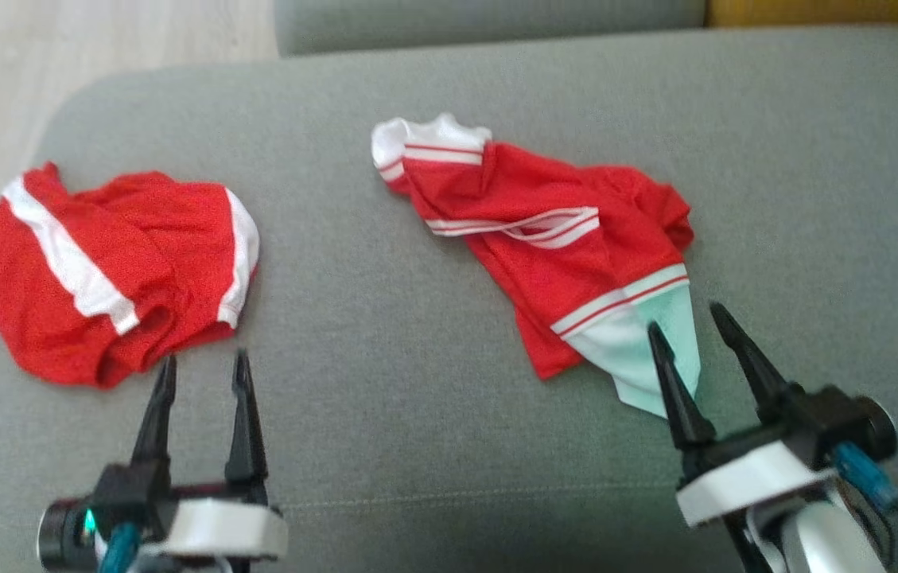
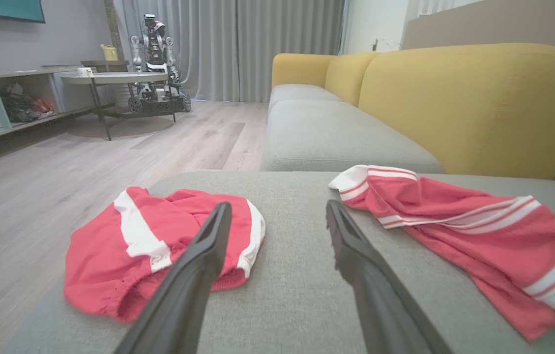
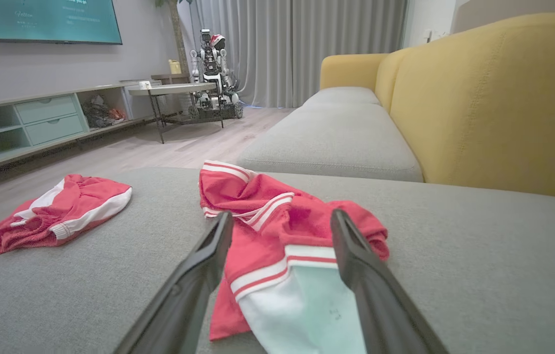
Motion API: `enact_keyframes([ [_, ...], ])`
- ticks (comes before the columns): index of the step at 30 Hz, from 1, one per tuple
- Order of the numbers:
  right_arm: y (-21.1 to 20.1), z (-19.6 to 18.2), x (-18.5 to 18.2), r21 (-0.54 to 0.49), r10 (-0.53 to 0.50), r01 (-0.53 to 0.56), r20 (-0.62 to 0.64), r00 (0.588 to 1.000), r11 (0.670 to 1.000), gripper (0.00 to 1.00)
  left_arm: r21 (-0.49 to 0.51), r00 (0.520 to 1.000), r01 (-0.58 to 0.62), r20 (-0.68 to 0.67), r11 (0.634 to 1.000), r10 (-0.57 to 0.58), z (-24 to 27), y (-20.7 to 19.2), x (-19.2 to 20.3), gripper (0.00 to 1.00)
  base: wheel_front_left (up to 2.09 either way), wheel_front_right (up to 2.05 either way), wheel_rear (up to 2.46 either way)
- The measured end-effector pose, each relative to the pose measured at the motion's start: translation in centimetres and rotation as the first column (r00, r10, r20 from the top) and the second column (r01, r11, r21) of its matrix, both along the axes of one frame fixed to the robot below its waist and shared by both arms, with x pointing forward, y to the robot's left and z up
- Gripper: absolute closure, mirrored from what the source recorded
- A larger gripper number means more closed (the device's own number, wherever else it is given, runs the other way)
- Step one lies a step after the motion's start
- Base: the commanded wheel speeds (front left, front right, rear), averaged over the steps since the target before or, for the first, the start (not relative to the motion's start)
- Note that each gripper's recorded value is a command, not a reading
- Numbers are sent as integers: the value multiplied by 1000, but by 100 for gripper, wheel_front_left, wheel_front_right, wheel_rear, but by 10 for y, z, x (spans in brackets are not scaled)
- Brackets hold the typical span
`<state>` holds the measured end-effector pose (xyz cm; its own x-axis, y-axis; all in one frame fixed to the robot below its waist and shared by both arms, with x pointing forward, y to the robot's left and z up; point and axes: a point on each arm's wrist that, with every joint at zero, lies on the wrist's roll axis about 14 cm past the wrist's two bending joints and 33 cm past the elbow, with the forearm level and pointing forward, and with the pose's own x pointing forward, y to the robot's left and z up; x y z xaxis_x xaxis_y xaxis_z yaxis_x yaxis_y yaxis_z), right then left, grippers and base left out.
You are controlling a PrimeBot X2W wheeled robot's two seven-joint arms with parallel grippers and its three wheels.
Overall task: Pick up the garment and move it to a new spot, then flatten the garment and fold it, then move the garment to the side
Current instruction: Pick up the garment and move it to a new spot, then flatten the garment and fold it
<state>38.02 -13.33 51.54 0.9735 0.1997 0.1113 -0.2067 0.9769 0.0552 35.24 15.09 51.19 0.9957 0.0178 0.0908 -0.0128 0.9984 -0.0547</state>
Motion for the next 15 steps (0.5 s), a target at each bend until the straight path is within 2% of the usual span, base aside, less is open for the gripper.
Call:
enact_keyframes([
  [8, -2, 10, -21, -31, -5, 6, 35, 999, 1000, 0, 58, 1000, -16, -3, 998, 16, -1, 6, -33, 0, 0, 0, 0],
  [15, -8, 4, -35, -20, -24, 24, 17, 1000, 1000, 0, 60, 1000, -3, 1, 998, 3, -1, 2, -35, 0, 0, 0, 0],
])
